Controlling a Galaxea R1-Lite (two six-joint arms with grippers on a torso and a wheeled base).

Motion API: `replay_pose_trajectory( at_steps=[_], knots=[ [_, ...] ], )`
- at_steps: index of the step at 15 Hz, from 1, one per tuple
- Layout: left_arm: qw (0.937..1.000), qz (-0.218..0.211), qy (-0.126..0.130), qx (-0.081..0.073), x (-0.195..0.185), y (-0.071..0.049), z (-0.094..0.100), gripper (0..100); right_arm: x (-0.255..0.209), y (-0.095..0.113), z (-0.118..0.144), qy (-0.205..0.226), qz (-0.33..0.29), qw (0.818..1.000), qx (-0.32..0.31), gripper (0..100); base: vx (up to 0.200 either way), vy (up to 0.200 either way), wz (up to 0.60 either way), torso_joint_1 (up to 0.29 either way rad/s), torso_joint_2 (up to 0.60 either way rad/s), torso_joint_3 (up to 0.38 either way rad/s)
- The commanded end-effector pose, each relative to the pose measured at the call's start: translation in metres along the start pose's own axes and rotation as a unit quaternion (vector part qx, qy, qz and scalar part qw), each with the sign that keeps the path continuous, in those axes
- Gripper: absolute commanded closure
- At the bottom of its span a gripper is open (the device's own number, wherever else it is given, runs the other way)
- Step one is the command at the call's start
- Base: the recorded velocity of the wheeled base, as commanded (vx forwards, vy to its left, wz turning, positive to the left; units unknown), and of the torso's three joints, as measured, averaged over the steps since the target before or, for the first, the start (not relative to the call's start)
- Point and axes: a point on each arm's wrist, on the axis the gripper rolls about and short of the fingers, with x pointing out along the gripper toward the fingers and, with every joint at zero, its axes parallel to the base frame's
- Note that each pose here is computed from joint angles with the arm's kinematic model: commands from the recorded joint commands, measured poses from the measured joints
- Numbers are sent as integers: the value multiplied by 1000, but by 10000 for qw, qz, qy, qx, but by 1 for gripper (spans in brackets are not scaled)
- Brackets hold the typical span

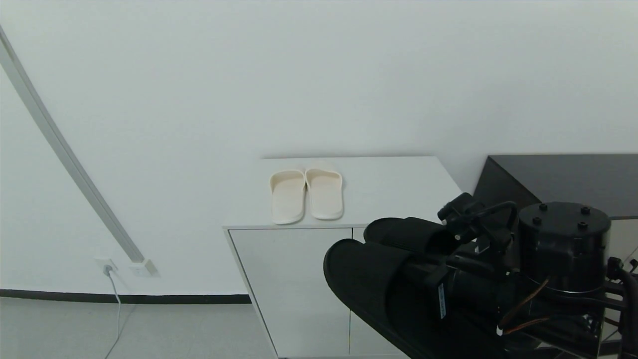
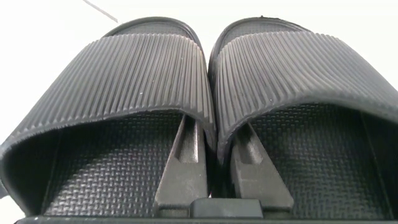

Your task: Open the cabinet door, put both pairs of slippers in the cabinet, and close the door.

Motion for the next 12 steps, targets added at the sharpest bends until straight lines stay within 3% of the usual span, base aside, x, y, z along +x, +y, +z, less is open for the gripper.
replay_pose_trajectory(
  at_steps=[1,12],
  knots=[
    [10000,-1,11,-6,0,0,0,100,-1,2,-4,13,82,10000,-29,100,0,0,0,-119,276,149],
    [10000,-1,3,-14,0,0,0,100,-6,9,-17,106,277,9994,-163,100,0,0,0,-202,488,278]
  ],
)
